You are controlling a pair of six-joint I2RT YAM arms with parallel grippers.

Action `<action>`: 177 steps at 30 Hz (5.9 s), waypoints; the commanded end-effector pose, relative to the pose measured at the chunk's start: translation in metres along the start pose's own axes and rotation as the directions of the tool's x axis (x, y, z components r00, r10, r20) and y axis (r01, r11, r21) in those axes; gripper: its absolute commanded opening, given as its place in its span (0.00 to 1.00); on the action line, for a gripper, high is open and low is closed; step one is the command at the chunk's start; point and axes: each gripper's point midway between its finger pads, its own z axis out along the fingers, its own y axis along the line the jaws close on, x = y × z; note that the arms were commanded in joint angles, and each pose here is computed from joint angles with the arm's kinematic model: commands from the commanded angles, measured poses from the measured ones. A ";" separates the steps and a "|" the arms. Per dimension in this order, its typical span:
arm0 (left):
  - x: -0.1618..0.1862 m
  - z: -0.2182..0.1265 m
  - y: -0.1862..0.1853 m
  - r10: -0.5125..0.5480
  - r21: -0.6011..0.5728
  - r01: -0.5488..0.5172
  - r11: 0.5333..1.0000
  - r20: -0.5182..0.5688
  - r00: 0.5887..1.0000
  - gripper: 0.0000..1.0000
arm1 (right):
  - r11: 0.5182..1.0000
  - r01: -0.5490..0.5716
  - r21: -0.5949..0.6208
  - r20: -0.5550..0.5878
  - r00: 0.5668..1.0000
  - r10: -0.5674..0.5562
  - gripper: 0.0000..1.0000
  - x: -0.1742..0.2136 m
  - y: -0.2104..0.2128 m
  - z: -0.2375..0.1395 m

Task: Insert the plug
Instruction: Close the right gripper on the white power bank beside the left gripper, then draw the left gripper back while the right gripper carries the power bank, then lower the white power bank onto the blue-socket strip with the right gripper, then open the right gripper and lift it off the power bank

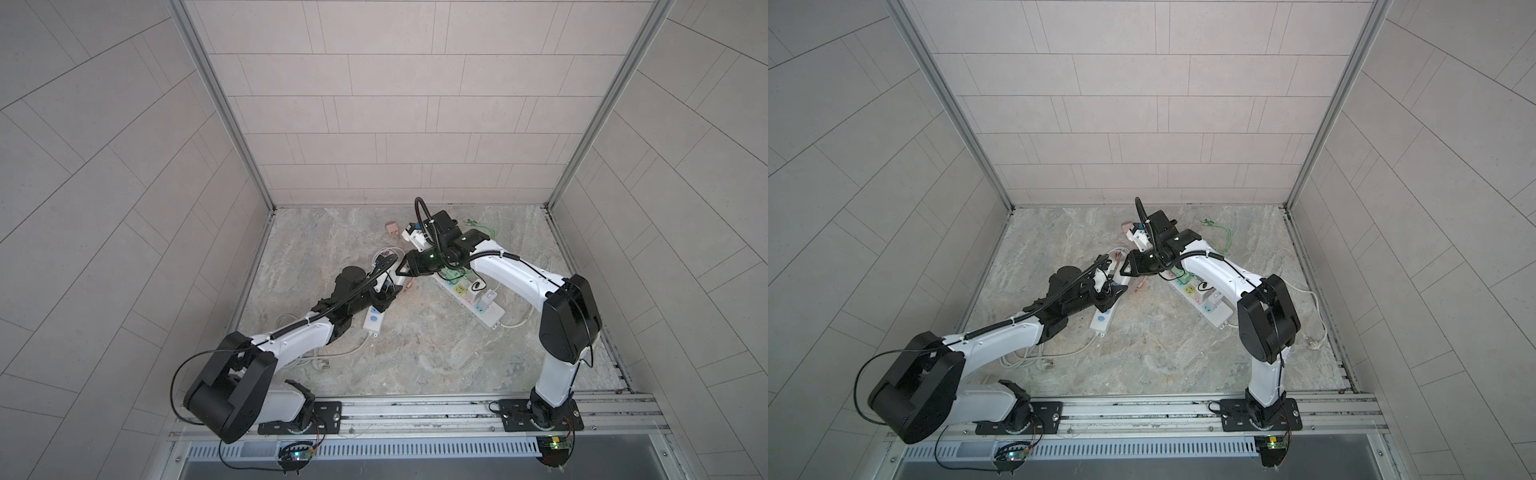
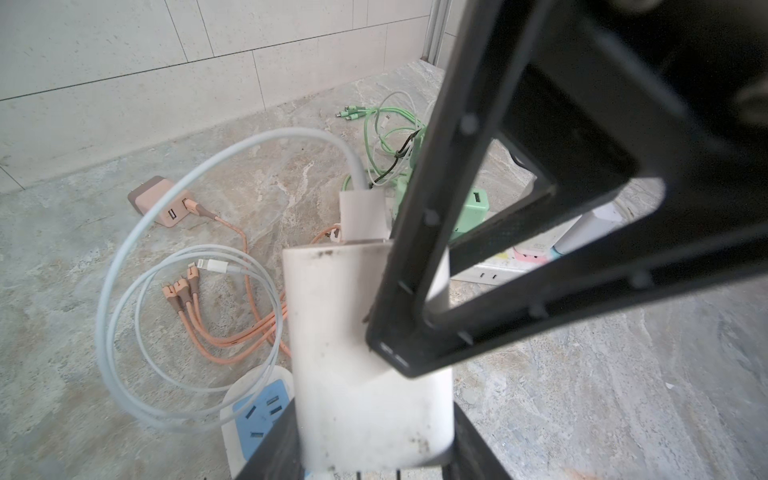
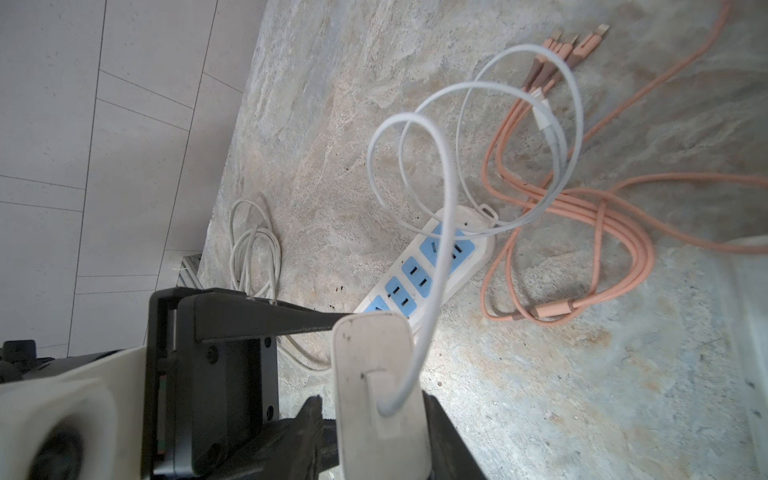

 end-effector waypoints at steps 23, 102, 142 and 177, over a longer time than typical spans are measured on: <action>-0.025 -0.015 0.012 -0.207 -0.082 0.214 0.973 0.092 0.974 1.00 | 0.972 0.049 0.229 0.152 0.985 -0.086 0.04 -0.018 -0.028 -0.017; 0.081 -0.117 0.054 -0.525 -0.486 0.512 0.708 0.122 0.842 1.00 | 0.738 0.667 0.105 -0.062 0.745 -0.664 0.00 0.005 -0.022 0.085; 0.072 -0.119 0.062 -0.502 -0.511 0.504 0.696 0.154 0.851 1.00 | 0.698 0.664 0.267 -0.341 0.743 -0.576 0.03 0.083 -0.074 0.120; 0.042 -0.116 0.098 -0.491 -0.600 0.490 0.632 0.180 0.853 1.00 | 0.931 0.291 0.222 0.201 0.920 -0.336 0.43 -0.046 -0.077 0.013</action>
